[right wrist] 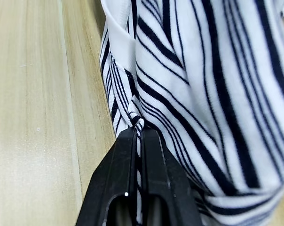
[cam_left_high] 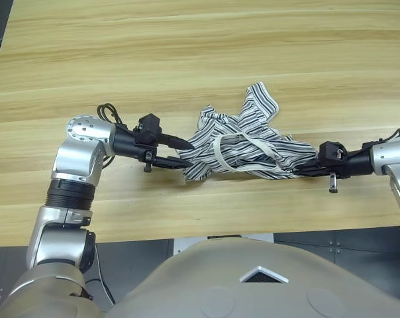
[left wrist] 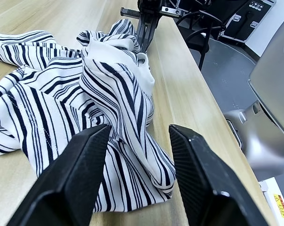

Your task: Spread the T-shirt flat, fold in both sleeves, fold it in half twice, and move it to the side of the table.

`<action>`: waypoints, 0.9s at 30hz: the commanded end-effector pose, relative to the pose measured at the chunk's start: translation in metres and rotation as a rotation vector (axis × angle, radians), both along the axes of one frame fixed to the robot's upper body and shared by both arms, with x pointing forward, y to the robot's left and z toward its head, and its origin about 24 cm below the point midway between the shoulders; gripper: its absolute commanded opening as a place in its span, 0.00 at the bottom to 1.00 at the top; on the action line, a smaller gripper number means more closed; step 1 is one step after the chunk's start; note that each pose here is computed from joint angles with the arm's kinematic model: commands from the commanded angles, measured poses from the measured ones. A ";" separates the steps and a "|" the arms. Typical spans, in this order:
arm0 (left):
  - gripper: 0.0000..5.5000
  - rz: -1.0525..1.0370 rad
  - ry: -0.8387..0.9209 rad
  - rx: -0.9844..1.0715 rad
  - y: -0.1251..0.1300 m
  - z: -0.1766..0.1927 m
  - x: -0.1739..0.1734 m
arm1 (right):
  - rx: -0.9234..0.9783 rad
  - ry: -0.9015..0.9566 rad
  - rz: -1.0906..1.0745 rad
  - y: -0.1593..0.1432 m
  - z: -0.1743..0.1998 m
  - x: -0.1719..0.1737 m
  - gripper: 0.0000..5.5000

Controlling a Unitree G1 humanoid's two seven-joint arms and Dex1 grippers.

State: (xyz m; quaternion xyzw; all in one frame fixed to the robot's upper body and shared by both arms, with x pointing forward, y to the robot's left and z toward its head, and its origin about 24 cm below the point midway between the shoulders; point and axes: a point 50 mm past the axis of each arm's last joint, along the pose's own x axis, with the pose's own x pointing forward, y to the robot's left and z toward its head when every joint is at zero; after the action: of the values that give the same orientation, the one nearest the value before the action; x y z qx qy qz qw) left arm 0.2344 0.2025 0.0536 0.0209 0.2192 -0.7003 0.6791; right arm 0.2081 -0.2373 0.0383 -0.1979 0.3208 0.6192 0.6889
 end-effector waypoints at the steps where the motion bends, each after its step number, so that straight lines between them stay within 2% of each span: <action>1: 0.43 -0.012 0.013 0.008 -0.001 -0.001 -0.003 | -0.018 -0.001 -0.010 0.000 -0.004 0.000 0.02; 15: 0.43 -0.068 0.031 0.075 -0.018 -0.024 -0.011 | -0.011 -0.003 -0.011 0.001 -0.004 0.000 0.02; 27: 0.12 -0.093 0.013 0.100 -0.016 -0.028 -0.013 | -0.016 0.003 -0.010 0.001 -0.005 -0.001 0.02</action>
State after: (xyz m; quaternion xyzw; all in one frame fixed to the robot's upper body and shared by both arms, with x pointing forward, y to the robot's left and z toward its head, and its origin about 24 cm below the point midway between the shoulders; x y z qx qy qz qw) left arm 0.2202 0.1844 0.0241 0.0482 0.2607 -0.7215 0.6397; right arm 0.2087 -0.2363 0.0375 -0.1982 0.3168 0.6163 0.6932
